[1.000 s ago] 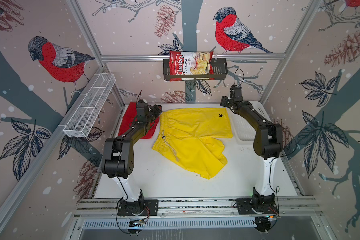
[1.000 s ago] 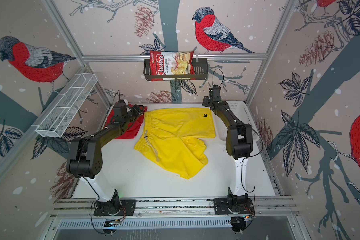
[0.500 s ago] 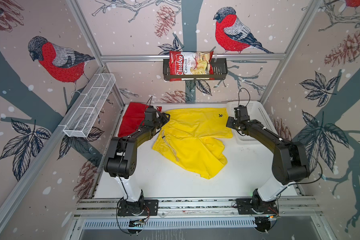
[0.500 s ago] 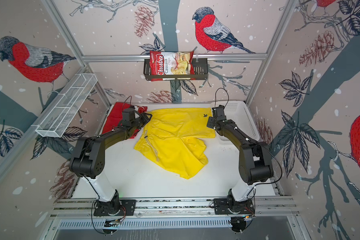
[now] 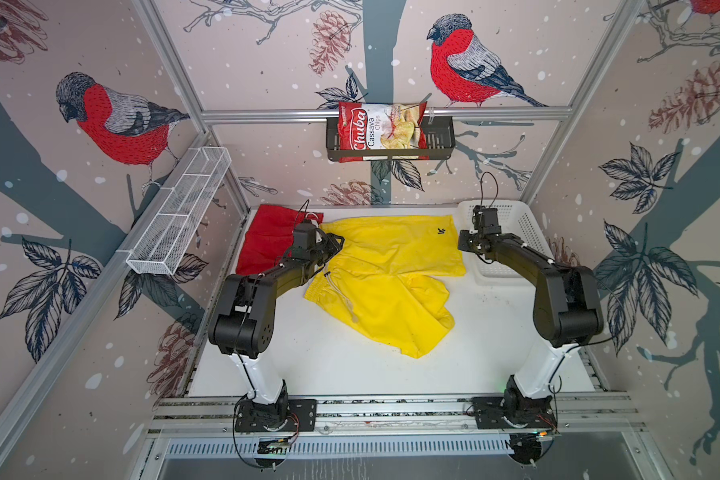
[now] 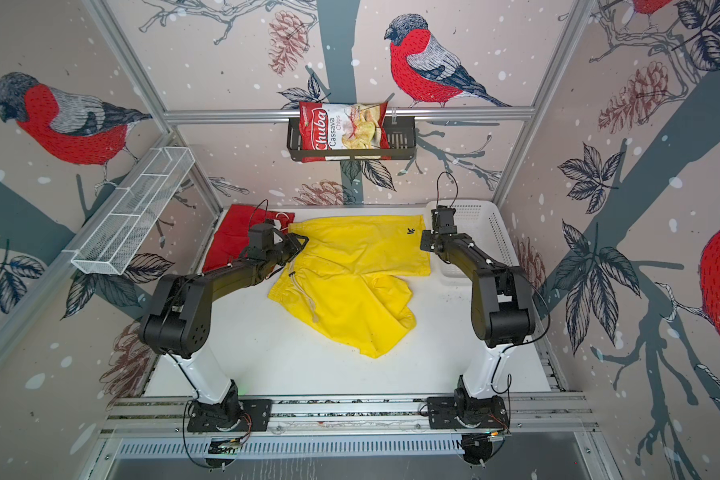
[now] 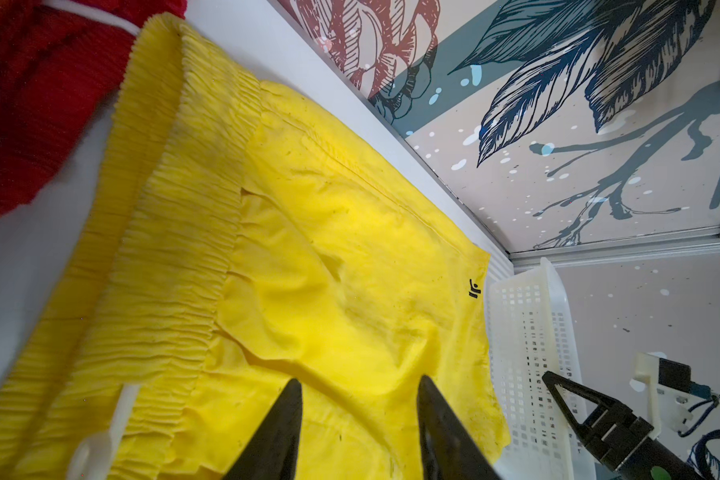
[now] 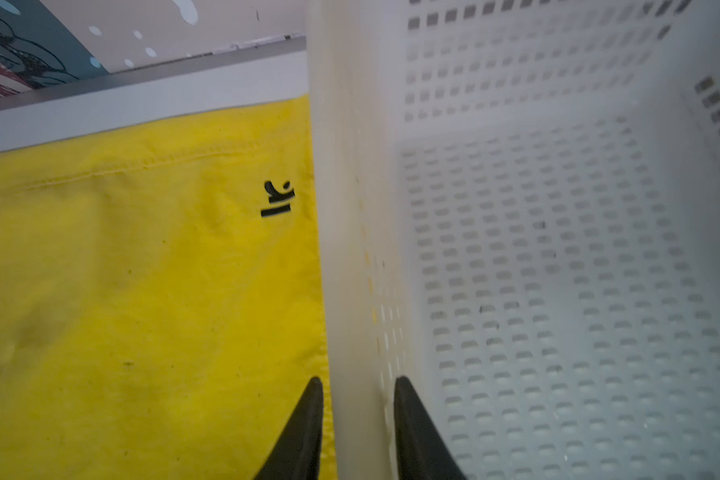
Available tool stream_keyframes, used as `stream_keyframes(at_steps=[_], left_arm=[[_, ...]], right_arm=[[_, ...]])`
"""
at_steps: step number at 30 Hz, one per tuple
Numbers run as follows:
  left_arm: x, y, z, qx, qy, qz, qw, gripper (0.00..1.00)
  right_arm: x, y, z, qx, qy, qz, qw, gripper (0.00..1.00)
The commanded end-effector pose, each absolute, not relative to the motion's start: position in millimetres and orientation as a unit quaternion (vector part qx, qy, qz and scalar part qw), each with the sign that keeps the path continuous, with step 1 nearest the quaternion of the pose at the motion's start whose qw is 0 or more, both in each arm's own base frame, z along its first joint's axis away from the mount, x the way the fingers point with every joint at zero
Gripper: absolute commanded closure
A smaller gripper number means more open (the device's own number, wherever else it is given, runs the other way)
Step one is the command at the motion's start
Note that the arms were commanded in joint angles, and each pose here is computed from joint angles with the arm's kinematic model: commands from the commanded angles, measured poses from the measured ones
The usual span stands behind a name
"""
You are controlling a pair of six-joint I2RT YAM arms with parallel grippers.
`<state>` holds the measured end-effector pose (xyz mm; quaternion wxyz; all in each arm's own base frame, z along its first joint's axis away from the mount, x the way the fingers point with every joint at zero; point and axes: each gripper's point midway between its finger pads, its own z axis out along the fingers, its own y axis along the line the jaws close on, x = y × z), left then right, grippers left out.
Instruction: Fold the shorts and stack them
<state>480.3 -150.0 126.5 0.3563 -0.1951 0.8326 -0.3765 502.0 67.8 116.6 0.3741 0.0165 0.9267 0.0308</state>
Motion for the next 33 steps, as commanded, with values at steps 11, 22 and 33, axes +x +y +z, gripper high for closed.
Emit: stream_keyframes(at_steps=[11, 22, 33], left_arm=[[479, -167, 152, -0.165, 0.825, -0.394, 0.37, 0.57], [419, -141, 195, -0.16, 0.823, -0.357, 0.412, 0.57], [335, -99, 152, -0.195, 0.843, -0.29, 0.408, 0.54]], right_arm=[[512, 71, 158, 0.009, 0.908, 0.064, 0.415, 0.45], [415, 76, 240, 0.086, 0.855, 0.069, 0.506, 0.29], [287, 99, 196, 0.115, 0.84, 0.159, 0.507, 0.3]])
